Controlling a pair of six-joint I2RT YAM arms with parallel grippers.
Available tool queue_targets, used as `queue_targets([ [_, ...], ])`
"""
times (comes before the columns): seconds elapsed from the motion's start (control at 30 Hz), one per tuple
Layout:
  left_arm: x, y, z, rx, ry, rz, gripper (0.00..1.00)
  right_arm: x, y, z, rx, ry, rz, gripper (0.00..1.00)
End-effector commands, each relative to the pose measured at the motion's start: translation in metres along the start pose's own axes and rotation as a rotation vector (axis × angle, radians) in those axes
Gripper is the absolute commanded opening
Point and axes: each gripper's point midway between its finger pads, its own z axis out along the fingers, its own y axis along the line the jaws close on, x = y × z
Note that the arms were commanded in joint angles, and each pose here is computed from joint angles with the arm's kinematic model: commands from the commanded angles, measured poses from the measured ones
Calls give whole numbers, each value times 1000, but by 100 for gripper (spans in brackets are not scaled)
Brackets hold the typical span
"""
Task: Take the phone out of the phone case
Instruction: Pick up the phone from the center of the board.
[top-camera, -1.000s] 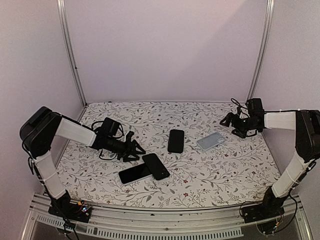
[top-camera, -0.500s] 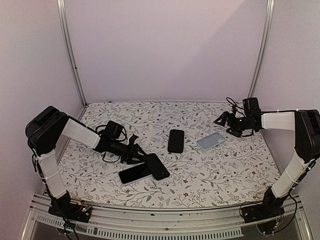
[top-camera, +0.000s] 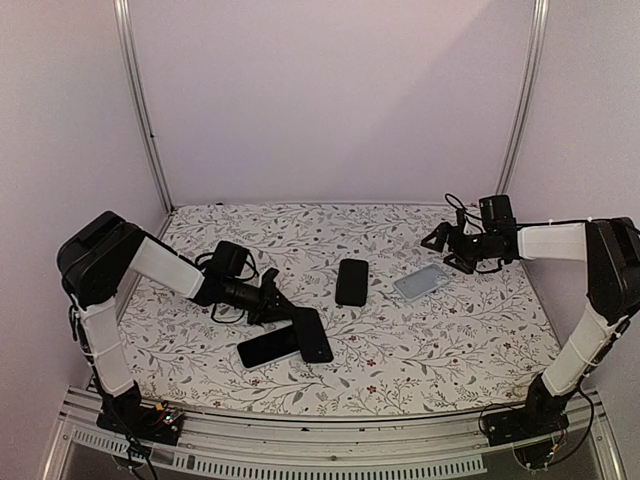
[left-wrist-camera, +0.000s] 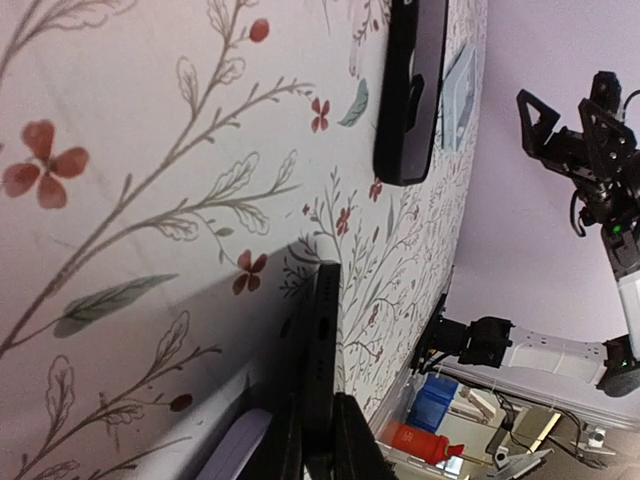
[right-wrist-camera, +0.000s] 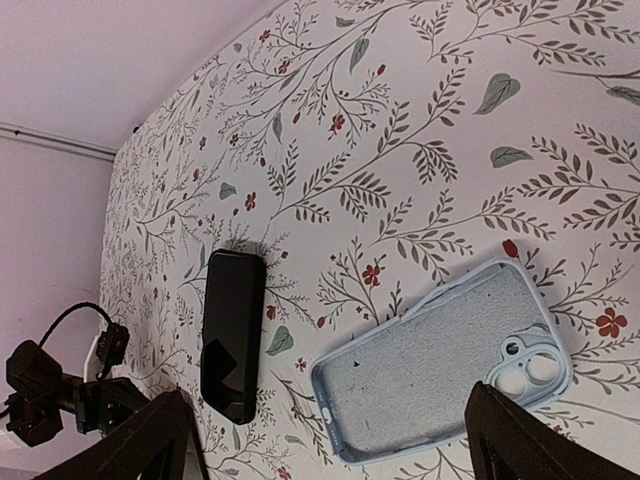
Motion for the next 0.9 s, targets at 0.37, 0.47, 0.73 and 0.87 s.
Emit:
queue_targets([
  [0.37, -79, -58, -71, 96, -271, 116, 0, -3, 25, 11, -46, 1, -40, 99],
  [0.47, -105, -52, -97, 93, -357, 107, 0, -1, 32, 17, -58, 12, -54, 99],
  [0.73, -174, -17, -174, 74, -570, 34, 0, 16, 63, 39, -115, 71, -108, 99],
  [0.87, -200, 11, -199, 50, -625, -16, 0, 31, 75, 51, -131, 110, -148, 99],
])
